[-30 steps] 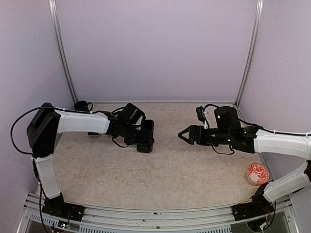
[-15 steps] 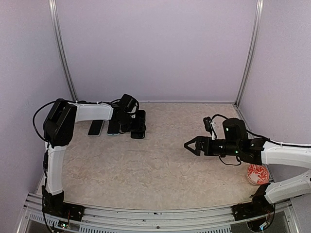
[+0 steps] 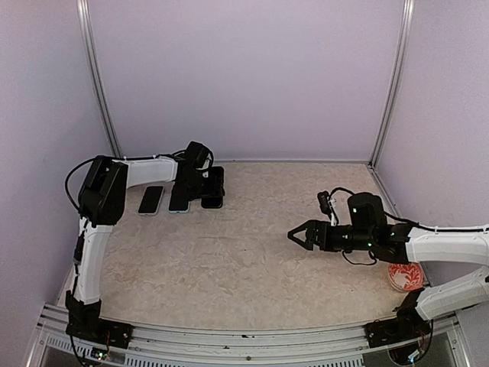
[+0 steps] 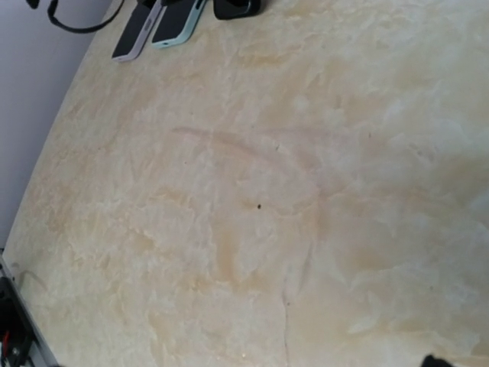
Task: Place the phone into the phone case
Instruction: Place the phone with the phone case at the center of the board.
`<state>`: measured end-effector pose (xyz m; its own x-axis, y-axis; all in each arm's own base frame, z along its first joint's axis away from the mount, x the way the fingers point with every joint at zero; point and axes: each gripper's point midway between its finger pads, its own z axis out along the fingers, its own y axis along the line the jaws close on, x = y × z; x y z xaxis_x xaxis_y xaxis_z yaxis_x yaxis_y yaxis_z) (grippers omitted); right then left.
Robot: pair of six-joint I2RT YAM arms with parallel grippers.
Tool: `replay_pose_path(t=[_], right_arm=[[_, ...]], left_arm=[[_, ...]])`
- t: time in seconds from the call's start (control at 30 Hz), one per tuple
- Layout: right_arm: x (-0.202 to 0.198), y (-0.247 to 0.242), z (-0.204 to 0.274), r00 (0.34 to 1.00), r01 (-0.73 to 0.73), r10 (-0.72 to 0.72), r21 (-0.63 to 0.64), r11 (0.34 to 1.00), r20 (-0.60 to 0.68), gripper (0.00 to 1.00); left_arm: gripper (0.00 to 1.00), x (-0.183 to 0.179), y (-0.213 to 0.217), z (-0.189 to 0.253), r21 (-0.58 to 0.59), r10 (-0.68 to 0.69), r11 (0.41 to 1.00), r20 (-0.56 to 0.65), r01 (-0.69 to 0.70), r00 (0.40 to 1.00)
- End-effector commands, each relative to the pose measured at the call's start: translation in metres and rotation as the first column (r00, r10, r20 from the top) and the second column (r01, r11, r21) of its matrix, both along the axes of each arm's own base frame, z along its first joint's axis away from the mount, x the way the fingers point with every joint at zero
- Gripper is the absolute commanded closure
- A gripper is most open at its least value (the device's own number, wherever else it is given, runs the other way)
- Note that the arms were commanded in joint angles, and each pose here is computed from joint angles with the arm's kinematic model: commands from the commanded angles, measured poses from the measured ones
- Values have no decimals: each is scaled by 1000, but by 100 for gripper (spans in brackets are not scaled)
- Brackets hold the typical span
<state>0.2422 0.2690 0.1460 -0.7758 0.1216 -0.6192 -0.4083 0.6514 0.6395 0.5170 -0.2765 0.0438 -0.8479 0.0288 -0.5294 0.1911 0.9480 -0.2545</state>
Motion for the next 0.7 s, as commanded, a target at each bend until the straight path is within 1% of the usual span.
replay_pose_path(t=[0.0, 0.07, 0.43, 0.67], right_arm=[[5, 3, -1, 1000, 2, -2, 21, 1000, 0, 0], [6, 3, -3, 1000, 2, -2, 16, 1000, -5, 0], [9, 7, -5, 1000, 2, -1, 13, 1000, -16, 0], [9, 7, -5, 1000, 1, -1, 11, 1000, -15, 1]], left_arm=[[27, 9, 8, -11, 33, 22, 999, -4, -22, 1000], [24, 9, 8, -17, 29, 21, 999, -16, -21, 1000], [21, 8, 8, -34, 25, 35, 999, -67, -33, 997], [16, 4, 11, -42, 25, 69, 997, -101, -67, 992]])
